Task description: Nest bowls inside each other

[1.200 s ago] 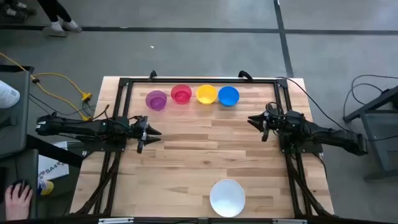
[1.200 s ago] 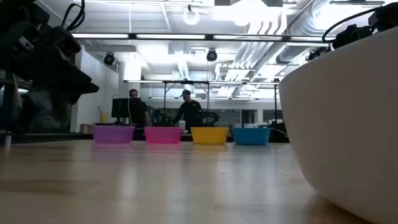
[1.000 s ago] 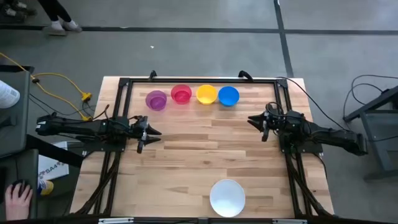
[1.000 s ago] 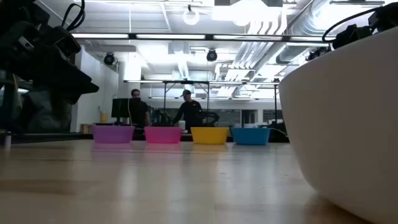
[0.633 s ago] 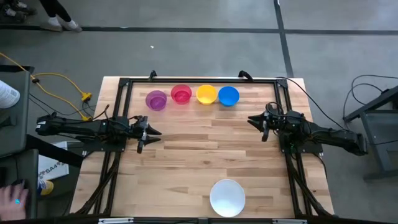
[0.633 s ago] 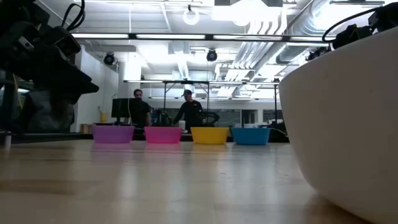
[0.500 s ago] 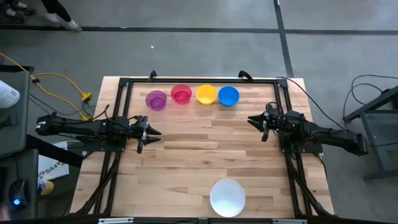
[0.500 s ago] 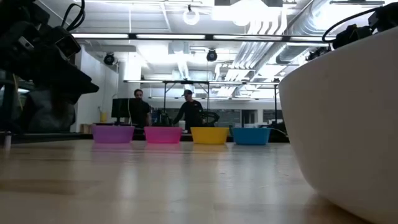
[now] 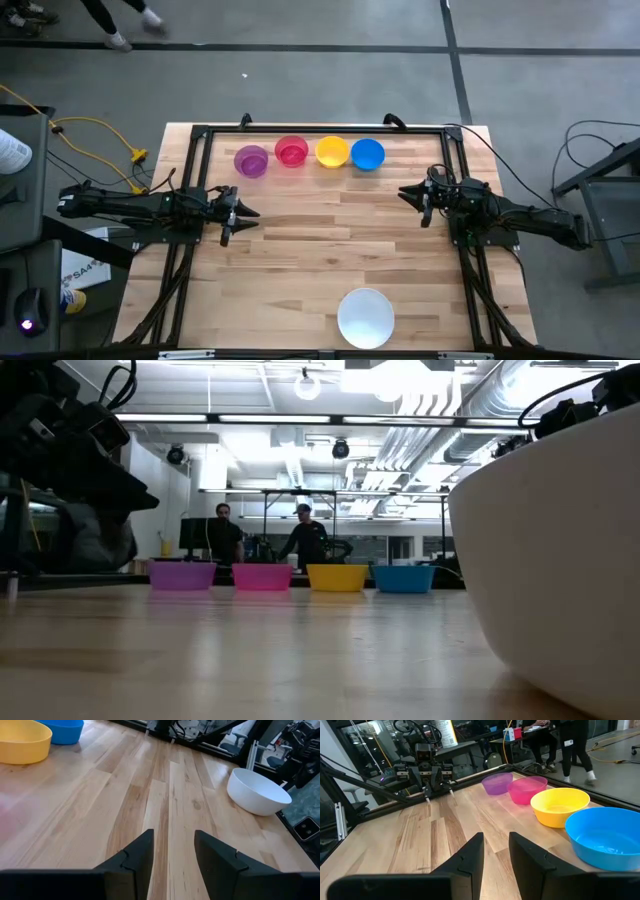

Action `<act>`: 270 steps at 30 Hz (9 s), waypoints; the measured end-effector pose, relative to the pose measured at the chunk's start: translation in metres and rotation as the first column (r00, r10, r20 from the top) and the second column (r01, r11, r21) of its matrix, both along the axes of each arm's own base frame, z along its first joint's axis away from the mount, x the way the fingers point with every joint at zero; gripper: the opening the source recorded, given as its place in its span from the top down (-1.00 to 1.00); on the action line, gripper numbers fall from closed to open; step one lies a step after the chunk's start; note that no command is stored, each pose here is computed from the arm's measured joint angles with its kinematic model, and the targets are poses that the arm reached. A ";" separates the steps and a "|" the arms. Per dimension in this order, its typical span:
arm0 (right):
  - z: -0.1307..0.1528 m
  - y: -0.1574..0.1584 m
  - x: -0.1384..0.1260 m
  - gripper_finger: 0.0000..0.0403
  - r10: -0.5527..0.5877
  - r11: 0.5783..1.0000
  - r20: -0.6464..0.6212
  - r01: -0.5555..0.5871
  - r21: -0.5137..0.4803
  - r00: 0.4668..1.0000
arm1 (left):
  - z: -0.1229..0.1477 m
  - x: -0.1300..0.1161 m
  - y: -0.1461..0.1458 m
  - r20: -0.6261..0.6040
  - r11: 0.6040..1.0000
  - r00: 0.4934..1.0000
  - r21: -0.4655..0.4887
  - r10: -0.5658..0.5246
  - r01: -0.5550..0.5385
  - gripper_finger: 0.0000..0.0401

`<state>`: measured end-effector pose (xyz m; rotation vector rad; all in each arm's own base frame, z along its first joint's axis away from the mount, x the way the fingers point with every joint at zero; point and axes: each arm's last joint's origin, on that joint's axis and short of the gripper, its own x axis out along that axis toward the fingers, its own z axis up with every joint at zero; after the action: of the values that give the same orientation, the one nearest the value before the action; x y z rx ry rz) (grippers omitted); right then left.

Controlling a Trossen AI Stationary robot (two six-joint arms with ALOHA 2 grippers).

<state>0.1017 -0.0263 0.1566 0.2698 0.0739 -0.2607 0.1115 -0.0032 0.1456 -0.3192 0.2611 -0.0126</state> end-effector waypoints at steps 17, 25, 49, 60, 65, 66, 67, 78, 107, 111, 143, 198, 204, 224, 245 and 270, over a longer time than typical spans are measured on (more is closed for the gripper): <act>0.000 0.000 0.000 0.58 0.000 1.000 -0.001 0.000 0.000 1.000 | 0.000 0.000 0.000 0.000 1.000 1.000 0.000 -0.001 0.001 0.29; 0.000 0.000 0.000 0.58 0.000 1.000 -0.001 0.000 0.000 1.000 | 0.000 0.000 0.000 0.000 1.000 1.000 0.000 0.000 0.000 0.29; 0.000 0.000 0.000 0.58 0.000 1.000 -0.001 0.000 0.000 1.000 | 0.000 0.000 0.001 -0.003 1.000 1.000 0.009 0.029 -0.029 0.29; 0.000 0.000 0.000 0.58 0.000 1.000 0.000 0.000 0.000 1.000 | 0.048 0.007 0.009 -0.140 0.933 0.957 0.294 0.256 -0.206 0.29; 0.000 0.000 0.000 0.58 0.000 1.000 -0.001 0.000 0.000 1.000 | 0.066 0.029 0.012 -0.237 0.895 0.907 0.371 0.347 -0.246 0.29; 0.000 0.000 0.000 0.58 0.000 1.000 0.000 0.000 0.000 1.000 | 0.067 0.035 0.014 -0.256 0.893 0.898 0.376 0.358 -0.248 0.29; 0.000 0.000 0.000 0.58 0.000 1.000 0.000 0.000 0.000 1.000 | 0.068 0.040 0.016 -0.280 0.889 0.885 0.382 0.373 -0.254 0.29; 0.000 0.000 0.000 0.58 0.000 1.000 0.000 0.000 0.000 1.000 | 0.063 0.080 0.064 -0.476 0.844 0.708 0.411 0.522 -0.345 0.29; 0.000 0.000 0.000 0.58 -0.001 1.000 -0.001 0.001 0.000 1.000 | 0.065 0.082 0.127 -0.673 0.836 0.526 0.276 0.520 -0.474 0.29; 0.000 0.000 0.000 0.58 -0.002 1.000 0.000 0.002 0.000 1.000 | 0.059 0.082 0.127 -0.708 0.851 0.506 0.271 0.493 -0.450 0.29; 0.000 0.000 0.000 0.58 -0.003 1.000 0.000 0.003 0.000 1.000 | 0.042 0.078 0.128 -0.819 0.899 0.377 0.424 0.432 -0.108 0.29; 0.000 0.000 0.000 0.58 -0.004 1.000 0.000 0.004 0.000 1.000 | 0.033 0.084 0.128 -0.838 0.908 0.373 0.417 0.399 -0.036 0.99; 0.000 0.000 0.000 0.58 -0.003 1.000 0.000 0.003 0.000 1.000 | 0.042 0.092 0.121 -0.838 0.913 0.386 0.407 0.386 -0.030 0.99; 0.000 0.000 0.000 0.58 -0.004 1.000 0.000 0.004 0.000 1.000 | 0.091 0.122 0.066 -0.858 0.941 0.432 0.333 0.277 0.058 1.00; 0.000 0.000 0.000 0.58 -0.004 1.000 0.003 0.004 -0.001 1.000 | 0.115 0.174 -0.055 -0.855 0.856 0.518 0.286 0.026 0.430 1.00; 0.000 0.000 0.000 0.58 -0.004 1.000 0.000 0.004 -0.001 1.000 | 0.123 0.262 -0.182 -0.854 0.476 0.491 0.363 -0.175 0.801 1.00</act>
<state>0.1022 -0.0266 0.1567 0.2694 0.0730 -0.2646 0.3738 -0.1855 0.2691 0.6737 1.1649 -0.4423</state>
